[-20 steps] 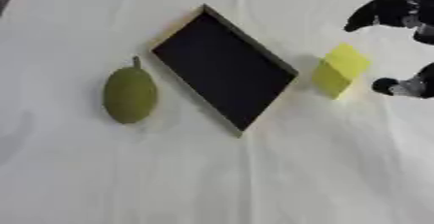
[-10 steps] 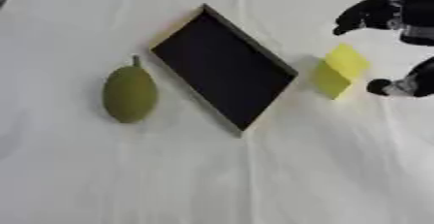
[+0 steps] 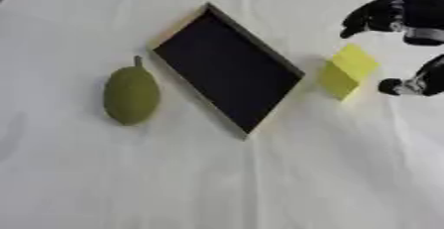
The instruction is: Pick up objects on the table and place them in the box.
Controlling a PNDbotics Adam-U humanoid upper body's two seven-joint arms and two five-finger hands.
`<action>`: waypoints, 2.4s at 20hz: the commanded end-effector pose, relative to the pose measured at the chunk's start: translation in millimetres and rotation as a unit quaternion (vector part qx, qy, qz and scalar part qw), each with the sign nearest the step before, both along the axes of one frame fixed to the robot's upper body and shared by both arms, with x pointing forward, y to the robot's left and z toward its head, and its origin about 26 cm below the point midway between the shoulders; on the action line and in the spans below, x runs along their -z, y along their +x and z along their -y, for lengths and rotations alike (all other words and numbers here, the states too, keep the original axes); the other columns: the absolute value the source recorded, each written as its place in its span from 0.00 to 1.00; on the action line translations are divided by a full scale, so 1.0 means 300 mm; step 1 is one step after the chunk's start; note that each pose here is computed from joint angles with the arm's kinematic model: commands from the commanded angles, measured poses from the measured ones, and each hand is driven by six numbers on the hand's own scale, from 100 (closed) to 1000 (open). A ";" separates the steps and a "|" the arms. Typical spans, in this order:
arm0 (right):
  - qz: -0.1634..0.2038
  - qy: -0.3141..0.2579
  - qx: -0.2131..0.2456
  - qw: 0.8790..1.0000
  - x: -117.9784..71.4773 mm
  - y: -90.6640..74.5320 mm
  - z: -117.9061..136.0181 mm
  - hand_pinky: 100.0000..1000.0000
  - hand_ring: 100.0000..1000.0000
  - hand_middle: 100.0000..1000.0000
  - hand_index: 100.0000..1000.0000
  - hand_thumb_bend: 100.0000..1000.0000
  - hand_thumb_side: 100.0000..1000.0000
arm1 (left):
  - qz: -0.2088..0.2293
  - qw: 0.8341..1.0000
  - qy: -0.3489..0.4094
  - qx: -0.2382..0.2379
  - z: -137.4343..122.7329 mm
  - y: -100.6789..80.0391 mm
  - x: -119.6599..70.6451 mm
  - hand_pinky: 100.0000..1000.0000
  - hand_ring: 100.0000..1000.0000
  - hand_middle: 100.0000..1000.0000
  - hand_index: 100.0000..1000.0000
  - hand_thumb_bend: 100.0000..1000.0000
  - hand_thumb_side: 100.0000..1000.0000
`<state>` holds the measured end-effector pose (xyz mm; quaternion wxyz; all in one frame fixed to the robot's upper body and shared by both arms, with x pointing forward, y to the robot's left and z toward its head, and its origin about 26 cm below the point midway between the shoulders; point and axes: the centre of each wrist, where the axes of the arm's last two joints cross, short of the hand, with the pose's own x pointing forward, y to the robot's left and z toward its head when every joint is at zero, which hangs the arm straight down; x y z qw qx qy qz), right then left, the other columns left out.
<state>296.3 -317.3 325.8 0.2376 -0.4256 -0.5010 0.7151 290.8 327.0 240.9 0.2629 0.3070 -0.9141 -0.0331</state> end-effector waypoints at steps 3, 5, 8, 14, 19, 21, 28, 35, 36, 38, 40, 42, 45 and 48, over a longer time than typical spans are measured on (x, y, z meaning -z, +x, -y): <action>0.000 0.005 0.007 1.000 -0.020 0.027 0.015 0.87 0.91 0.86 0.89 0.39 0.00 | 0.012 1.000 0.010 0.002 -0.001 -0.009 -0.028 0.83 0.87 0.88 1.00 0.36 0.73; -0.003 0.010 0.006 1.000 -0.017 0.038 0.015 0.87 0.91 0.86 0.89 0.38 0.00 | 0.012 1.000 0.009 0.003 -0.001 -0.009 -0.028 0.84 0.87 0.88 1.00 0.36 0.73; -0.009 0.011 0.005 1.000 -0.013 0.051 0.015 0.87 0.91 0.85 0.89 0.39 0.00 | 0.013 1.000 0.009 0.004 0.001 -0.008 -0.028 0.83 0.87 0.88 1.00 0.35 0.73; -0.021 0.001 0.024 0.999 0.003 0.074 0.044 0.87 0.92 0.85 0.88 0.41 0.00 | 0.012 1.000 0.008 0.004 -0.001 -0.009 -0.025 0.84 0.87 0.88 1.00 0.34 0.74; -0.022 0.007 0.033 0.999 0.003 0.084 0.063 0.87 0.92 0.86 0.88 0.41 0.00 | 0.012 1.000 0.007 0.008 0.000 -0.009 -0.023 0.84 0.88 0.88 1.00 0.32 0.74; -0.021 0.010 0.041 0.999 0.000 0.087 0.067 0.88 0.92 0.85 0.88 0.38 0.00 | 0.011 1.000 0.007 0.010 0.001 -0.009 -0.022 0.84 0.88 0.89 1.00 0.32 0.74; -0.033 0.011 0.061 0.998 0.006 0.096 0.065 0.88 0.92 0.86 0.89 0.37 0.00 | 0.011 1.000 0.007 0.013 0.000 -0.009 -0.020 0.84 0.88 0.89 1.00 0.31 0.74; -0.034 0.009 0.058 0.998 0.007 0.106 0.055 0.87 0.91 0.83 0.87 0.36 0.00 | 0.011 1.000 0.005 0.016 0.003 -0.008 -0.019 0.84 0.88 0.88 1.00 0.30 0.75; -0.036 0.008 0.058 0.998 0.009 0.109 0.054 0.87 0.91 0.82 0.87 0.36 0.00 | 0.011 1.000 0.005 0.016 0.003 -0.008 -0.019 0.84 0.88 0.88 1.00 0.30 0.75; -0.038 0.002 0.061 0.997 0.015 0.117 0.055 0.87 0.91 0.80 0.86 0.35 0.00 | 0.011 1.000 0.004 0.016 0.003 -0.008 -0.019 0.84 0.88 0.88 1.00 0.30 0.75; -0.039 0.001 0.062 0.997 0.022 0.125 0.058 0.87 0.90 0.79 0.85 0.35 0.00 | 0.011 1.000 0.004 0.016 0.003 -0.008 -0.018 0.84 0.88 0.88 1.00 0.30 0.75; -0.040 0.001 0.060 0.997 0.028 0.131 0.058 0.86 0.89 0.76 0.82 0.33 0.00 | 0.011 1.000 0.003 0.015 0.002 -0.008 -0.017 0.84 0.87 0.88 1.00 0.30 0.75; -0.038 0.002 0.060 0.997 0.034 0.137 0.060 0.85 0.87 0.71 0.76 0.30 0.00 | 0.011 1.000 0.002 0.016 0.003 -0.008 -0.016 0.84 0.87 0.88 1.00 0.30 0.75; -0.037 0.002 0.060 0.998 0.039 0.142 0.061 0.84 0.85 0.67 0.72 0.27 0.00 | 0.011 1.000 0.002 0.016 0.003 -0.008 -0.016 0.84 0.87 0.88 1.00 0.29 0.75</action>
